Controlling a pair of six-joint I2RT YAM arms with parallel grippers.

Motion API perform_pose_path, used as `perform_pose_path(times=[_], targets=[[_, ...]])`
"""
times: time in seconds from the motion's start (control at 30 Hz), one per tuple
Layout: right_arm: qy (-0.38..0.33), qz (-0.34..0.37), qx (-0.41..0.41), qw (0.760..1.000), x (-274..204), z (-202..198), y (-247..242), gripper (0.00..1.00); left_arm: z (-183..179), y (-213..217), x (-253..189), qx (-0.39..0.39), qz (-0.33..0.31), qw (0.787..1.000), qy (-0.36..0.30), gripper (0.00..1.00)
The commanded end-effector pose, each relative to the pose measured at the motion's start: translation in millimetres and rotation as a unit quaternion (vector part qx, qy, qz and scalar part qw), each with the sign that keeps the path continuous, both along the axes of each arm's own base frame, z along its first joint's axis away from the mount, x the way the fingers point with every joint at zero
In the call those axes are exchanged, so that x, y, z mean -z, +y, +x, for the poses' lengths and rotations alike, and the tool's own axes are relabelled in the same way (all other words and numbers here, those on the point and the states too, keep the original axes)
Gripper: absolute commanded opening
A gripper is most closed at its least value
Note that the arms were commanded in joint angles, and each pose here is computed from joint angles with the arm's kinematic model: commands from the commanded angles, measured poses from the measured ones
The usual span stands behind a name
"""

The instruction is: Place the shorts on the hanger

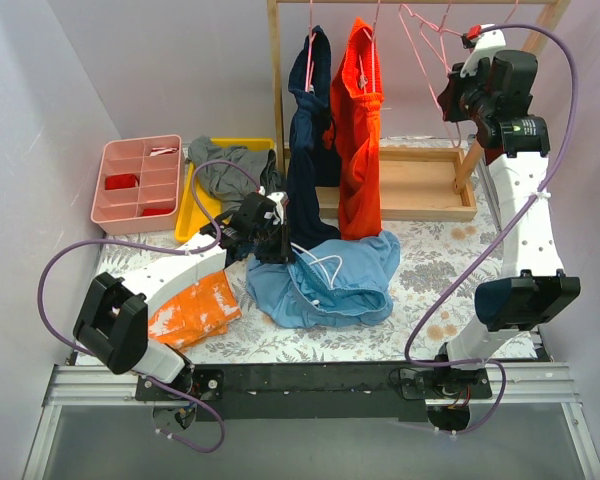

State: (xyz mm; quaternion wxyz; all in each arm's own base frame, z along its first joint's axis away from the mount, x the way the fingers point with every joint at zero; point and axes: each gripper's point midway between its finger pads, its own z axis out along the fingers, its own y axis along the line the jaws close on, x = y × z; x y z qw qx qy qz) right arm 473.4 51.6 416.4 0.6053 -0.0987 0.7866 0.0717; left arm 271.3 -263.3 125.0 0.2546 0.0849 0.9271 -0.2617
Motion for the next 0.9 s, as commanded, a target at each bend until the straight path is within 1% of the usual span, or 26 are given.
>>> perform_pose_path(times=[0.0,0.07,0.13,0.17,0.2,0.27,0.33,0.43,0.53,0.6,0.63,0.67,0.73,0.77,0.8,0.83,0.87], targets=[[-0.074,0.003,0.003,0.997,-52,-17,4,0.01,3,3,-24,-0.003,-0.017,0.999,-0.037,0.17],[-0.078,0.003,0.003,0.997,-55,-25,7,0.01,3,3,-24,-0.005,-0.017,0.999,-0.037,0.17],[-0.076,0.003,0.008,0.997,-49,-28,9,0.01,4,4,-25,-0.008,-0.018,0.999,-0.038,0.16],[-0.085,0.006,0.012,0.996,-55,-36,8,0.01,4,5,-24,-0.01,-0.016,0.999,-0.037,0.16],[-0.076,0.01,0.022,0.997,-47,-36,5,0.01,4,5,-24,-0.012,-0.016,0.999,-0.038,0.16],[-0.079,0.015,0.028,0.996,-50,-45,3,0.01,5,7,-25,-0.016,-0.014,0.999,-0.038,0.14],[-0.072,0.02,0.033,0.997,-43,-50,2,0.01,4,9,-23,-0.021,-0.011,0.999,-0.038,0.13],[-0.07,0.037,0.04,0.996,-45,-68,1,0.01,4,12,-21,-0.027,-0.006,0.999,-0.037,0.1],[-0.053,0.052,0.04,0.996,-35,-87,1,0.01,5,13,-21,-0.036,-0.005,0.999,-0.037,0.09],[-0.045,0.059,0.038,0.996,-27,-107,1,0.01,4,15,-19,-0.04,-0.003,0.999,-0.035,0.08],[-0.055,0.07,0.038,0.995,-34,-124,1,0.01,5,17,-19,-0.044,-0.001,0.998,-0.039,0.08],[-0.039,0.073,0.036,0.996,-21,-132,2,0.01,5,19,-18,-0.047,0.003,0.998,-0.038,0.08],[-0.036,0.086,0.015,0.996,-19,-152,9,0.01,6,21,-18,-0.052,0.007,0.998,-0.039,0.07],[-0.046,0.098,0.006,0.994,-26,-171,12,0.01,6,24,-18,-0.059,0.012,0.997,-0.04,0.07],[-0.03,0.104,-0.018,0.994,-18,-183,20,0.01,8,25,-18,-0.062,0.013,0.997,-0.042,0.07],[-0.029,0.107,-0.024,0.994,-17,-192,21,0.01,9,27,-17,-0.066,0.016,0.997,-0.041,0.06],[-0.042,0.115,-0.03,0.992,-24,-210,22,0.01,9,29,-16,-0.069,0.02,0.997,-0.039,0.06]])
